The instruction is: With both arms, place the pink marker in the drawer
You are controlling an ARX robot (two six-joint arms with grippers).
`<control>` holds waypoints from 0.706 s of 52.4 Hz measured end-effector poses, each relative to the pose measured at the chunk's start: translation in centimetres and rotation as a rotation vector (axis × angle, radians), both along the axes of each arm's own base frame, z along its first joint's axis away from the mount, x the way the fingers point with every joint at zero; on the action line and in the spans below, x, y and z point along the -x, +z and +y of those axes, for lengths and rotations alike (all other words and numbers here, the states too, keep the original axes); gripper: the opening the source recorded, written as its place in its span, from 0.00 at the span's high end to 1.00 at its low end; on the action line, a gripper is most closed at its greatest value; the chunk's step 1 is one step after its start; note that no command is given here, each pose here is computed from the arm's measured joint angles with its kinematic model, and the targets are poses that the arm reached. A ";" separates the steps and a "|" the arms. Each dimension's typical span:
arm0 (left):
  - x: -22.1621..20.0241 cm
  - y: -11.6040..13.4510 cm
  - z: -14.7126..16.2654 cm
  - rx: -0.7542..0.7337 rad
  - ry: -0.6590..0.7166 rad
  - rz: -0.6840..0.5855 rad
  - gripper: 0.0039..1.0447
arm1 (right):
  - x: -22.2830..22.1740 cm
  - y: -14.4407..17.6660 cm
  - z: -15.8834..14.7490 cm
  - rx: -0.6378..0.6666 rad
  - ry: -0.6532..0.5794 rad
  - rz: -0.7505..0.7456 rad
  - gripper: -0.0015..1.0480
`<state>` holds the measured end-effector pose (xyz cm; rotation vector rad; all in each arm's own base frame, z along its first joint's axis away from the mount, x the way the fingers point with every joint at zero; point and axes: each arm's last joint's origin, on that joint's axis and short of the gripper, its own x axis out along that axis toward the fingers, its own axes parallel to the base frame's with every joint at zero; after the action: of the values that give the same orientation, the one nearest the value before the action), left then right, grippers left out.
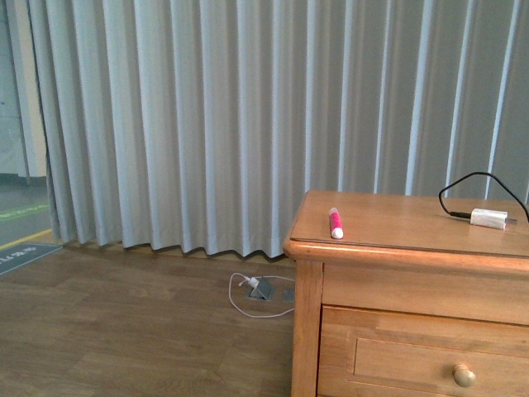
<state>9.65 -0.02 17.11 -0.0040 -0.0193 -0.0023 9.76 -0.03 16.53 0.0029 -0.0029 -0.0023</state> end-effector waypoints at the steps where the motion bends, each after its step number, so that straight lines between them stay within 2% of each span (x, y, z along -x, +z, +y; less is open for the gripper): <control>1: 0.0 0.0 0.0 0.000 0.000 0.000 0.05 | 0.0 0.0 0.0 0.000 0.000 0.000 0.08; 37: 0.0 0.0 0.0 0.000 0.000 0.000 0.05 | 0.0 0.0 0.0 0.000 0.000 0.000 0.08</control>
<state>9.65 -0.02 17.11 -0.0040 -0.0193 -0.0023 9.76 -0.03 16.53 0.0029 -0.0029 -0.0019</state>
